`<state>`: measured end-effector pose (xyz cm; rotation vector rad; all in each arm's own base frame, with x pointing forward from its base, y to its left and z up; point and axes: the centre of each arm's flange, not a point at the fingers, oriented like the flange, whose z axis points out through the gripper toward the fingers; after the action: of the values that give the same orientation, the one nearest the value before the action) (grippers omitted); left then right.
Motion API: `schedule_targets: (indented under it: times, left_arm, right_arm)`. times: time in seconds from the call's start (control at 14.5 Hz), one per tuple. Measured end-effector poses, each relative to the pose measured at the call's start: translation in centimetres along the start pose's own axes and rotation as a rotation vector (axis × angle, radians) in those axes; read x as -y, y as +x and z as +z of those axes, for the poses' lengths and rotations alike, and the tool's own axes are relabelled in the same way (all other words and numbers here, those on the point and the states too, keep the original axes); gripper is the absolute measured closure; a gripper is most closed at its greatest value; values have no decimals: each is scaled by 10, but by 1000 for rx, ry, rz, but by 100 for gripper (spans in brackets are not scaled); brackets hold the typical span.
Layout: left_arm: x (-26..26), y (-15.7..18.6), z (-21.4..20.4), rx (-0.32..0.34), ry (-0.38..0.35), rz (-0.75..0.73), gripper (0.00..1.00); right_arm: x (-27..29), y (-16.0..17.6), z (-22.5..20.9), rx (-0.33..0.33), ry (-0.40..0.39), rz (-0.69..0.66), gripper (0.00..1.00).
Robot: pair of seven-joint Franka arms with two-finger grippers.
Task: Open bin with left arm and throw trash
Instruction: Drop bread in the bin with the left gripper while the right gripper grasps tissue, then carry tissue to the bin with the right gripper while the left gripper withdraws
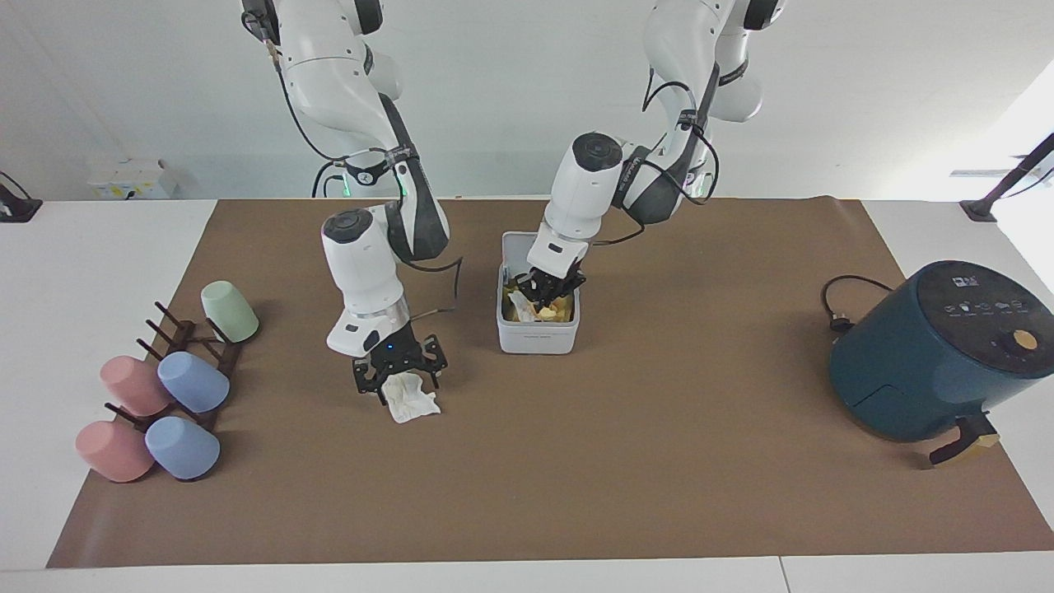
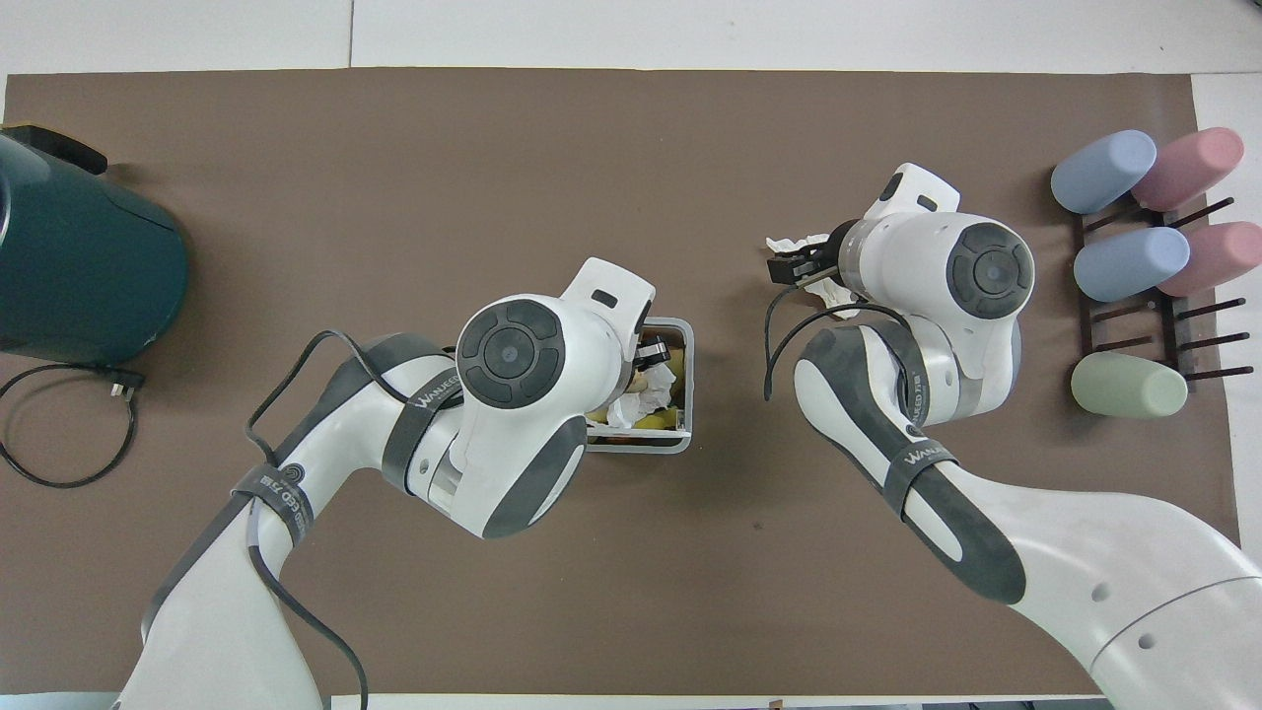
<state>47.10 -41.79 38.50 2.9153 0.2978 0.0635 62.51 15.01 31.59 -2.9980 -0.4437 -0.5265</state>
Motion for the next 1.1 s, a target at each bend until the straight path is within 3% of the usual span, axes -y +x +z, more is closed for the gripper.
schedule_targets:
  times: [0.41,0.48,0.55,0.69,0.83,0.89,0.96,1.1]
  left_arm:
    - [-1,-13,2,11,13,16,87]
    - [0,-12,-6,11,16,14,78]
    - [2,-11,-16,9,16,11,68]
    - [9,-7,-39,9,22,-2,45]
    - [16,-6,-59,15,34,-11,22]
    - [19,-6,-70,13,33,-14,8]
    - [22,-4,-79,9,30,-18,0]
    - [36,7,-97,2,31,-13,0]
  right_arm:
    - [-2,-10,8,23,1,7,4]
    - [-2,-14,12,35,2,8,10]
    - [-1,-19,15,45,3,8,10]
    - [-1,-23,18,56,4,9,27]
    - [0,-24,19,56,5,10,32]
    - [0,-23,19,56,5,13,45]
    - [1,-22,18,54,6,16,59]
    - [5,-14,11,71,13,25,82]
